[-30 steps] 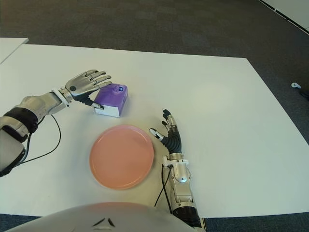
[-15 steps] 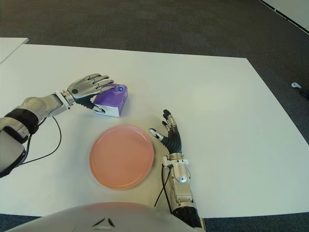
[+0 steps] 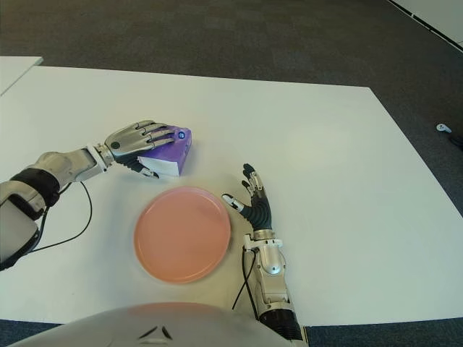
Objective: Put the tissue paper into the plate.
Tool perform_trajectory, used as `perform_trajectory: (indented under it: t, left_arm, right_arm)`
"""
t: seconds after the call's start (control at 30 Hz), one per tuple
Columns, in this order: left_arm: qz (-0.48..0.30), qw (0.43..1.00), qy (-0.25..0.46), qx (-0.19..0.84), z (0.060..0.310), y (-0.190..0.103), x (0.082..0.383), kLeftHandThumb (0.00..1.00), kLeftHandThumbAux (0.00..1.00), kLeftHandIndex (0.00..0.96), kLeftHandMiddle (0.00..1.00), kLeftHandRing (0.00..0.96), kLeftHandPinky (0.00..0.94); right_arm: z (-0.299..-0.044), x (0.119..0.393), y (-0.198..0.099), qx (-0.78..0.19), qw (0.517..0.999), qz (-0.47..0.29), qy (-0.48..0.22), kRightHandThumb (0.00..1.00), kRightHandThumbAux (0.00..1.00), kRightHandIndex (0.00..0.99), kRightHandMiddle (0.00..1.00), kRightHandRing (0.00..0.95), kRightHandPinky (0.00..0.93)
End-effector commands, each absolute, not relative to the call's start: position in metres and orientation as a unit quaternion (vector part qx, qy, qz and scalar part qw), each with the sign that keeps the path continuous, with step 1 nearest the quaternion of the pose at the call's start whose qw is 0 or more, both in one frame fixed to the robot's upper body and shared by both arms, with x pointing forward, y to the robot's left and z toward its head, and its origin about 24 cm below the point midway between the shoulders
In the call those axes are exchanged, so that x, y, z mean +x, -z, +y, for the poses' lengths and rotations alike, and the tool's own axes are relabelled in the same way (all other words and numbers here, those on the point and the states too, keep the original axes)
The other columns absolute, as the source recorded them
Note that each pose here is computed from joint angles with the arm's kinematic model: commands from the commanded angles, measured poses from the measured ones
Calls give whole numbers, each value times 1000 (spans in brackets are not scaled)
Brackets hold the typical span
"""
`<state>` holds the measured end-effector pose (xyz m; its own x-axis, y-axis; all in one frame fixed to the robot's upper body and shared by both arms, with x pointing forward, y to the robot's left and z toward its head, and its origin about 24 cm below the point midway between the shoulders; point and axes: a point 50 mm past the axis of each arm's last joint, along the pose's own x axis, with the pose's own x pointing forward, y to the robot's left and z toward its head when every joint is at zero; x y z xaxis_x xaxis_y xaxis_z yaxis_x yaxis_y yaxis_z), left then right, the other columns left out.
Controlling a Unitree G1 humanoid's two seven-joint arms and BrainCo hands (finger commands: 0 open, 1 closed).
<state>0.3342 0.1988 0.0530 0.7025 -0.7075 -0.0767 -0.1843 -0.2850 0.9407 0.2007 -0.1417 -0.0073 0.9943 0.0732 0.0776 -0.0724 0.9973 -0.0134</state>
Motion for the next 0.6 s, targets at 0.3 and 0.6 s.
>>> perform_trajectory:
  t: [0.3, 0.6]
  left_arm:
    - [-282, 507, 290, 761, 195, -33, 324, 36, 189, 0, 0, 0, 0]
    - [-256, 493, 301, 775, 196, -26, 324, 47, 187, 0, 0, 0, 0]
  right_arm:
    - [-151, 167, 57, 0, 994, 107, -23, 0, 706, 0, 0, 0, 0]
    - [-149, 165, 55, 10, 992, 128, -6, 0, 722, 0, 0, 0, 0]
